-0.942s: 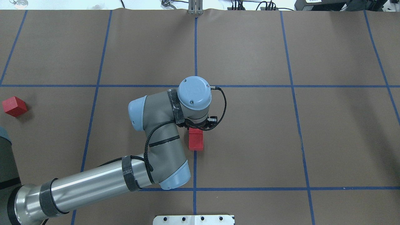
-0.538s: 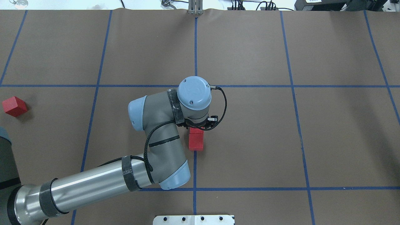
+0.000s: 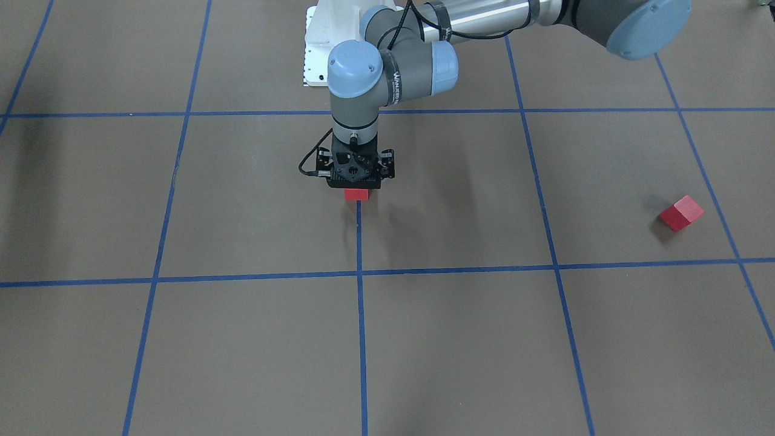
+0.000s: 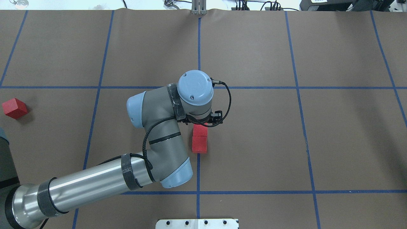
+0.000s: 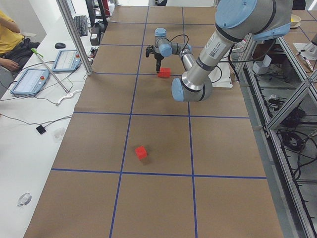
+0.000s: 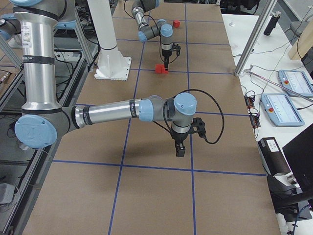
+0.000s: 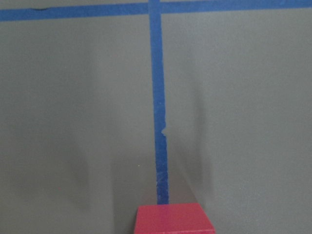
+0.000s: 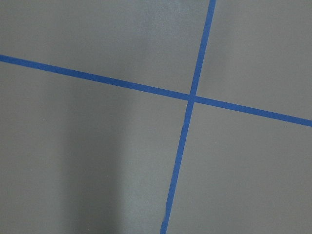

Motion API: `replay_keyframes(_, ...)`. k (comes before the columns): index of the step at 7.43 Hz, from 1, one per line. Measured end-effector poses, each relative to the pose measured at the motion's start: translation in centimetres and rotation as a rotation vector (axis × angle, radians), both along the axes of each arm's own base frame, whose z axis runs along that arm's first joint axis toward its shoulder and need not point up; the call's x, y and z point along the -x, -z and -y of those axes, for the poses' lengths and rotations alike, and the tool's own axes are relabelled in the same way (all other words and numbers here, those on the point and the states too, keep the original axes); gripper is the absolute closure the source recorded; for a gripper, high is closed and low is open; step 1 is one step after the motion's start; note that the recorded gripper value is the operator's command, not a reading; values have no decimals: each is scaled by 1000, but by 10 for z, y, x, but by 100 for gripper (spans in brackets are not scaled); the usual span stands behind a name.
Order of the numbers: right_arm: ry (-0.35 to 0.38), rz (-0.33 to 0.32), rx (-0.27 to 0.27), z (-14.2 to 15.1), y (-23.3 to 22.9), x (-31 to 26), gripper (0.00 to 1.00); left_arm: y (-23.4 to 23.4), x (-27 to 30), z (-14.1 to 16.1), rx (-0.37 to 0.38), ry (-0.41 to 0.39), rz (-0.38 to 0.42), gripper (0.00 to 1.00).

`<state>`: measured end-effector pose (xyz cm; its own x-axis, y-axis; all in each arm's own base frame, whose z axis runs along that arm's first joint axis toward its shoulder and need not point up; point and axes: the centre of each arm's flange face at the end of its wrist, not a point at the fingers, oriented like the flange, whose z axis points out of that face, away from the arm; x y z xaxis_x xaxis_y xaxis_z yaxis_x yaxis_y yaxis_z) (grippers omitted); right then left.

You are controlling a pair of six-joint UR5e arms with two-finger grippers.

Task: Form red blocks into L shape at center
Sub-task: 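Open the left gripper and raise it away from the cubes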

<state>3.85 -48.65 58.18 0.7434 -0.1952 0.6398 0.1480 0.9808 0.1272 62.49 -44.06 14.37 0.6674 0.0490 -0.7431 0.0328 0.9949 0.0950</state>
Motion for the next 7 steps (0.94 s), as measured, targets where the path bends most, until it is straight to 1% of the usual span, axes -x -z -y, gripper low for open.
replay_keyframes(1,0,0,-1,0,1,0,0,8,12,7,-18,3,-12,0)
replay_keyframes(2,0,0,-3,1,1,0,0,15,26,15,-55,-10,-16,0)
replay_keyframes(4,0,0,-8,4,4,0,0,17,60,37,-152,-50,3,0)
replay_keyframes(5,0,-1,-11,5,5,0,0,5,81,50,-192,-74,22,0)
replay_keyframes(7,0,-1,-12,7,6,0,0,-46,145,77,-230,-155,36,0)
